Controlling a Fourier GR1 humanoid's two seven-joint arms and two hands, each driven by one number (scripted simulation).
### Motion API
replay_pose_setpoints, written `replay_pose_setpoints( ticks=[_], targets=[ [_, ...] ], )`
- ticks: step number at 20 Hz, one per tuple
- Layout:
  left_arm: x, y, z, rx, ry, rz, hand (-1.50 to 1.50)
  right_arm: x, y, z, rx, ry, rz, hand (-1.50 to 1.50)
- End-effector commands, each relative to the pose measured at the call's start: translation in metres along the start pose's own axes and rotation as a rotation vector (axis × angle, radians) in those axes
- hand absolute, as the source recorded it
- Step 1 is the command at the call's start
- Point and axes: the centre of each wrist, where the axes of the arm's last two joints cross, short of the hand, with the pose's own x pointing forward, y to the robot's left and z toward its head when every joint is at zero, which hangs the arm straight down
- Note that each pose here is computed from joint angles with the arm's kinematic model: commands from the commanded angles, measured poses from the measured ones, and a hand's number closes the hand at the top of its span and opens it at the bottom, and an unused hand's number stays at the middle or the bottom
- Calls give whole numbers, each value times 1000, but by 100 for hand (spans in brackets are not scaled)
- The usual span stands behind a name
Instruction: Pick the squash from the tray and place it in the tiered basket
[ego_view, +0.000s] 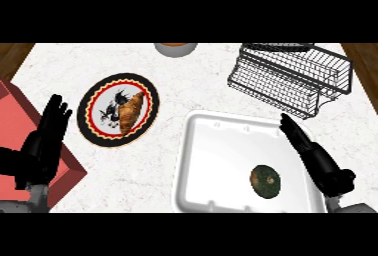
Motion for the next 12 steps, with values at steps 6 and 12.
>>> replay_pose_setpoints(
  ticks=[6,12],
  targets=[
    [-68,-12,36,23,235,-125,0,100,-65,-25,-179,-541,92,150],
    [-82,-36,56,-33,266,-77,0,28,-85,18,-760,-257,-163,-150]
  ],
)
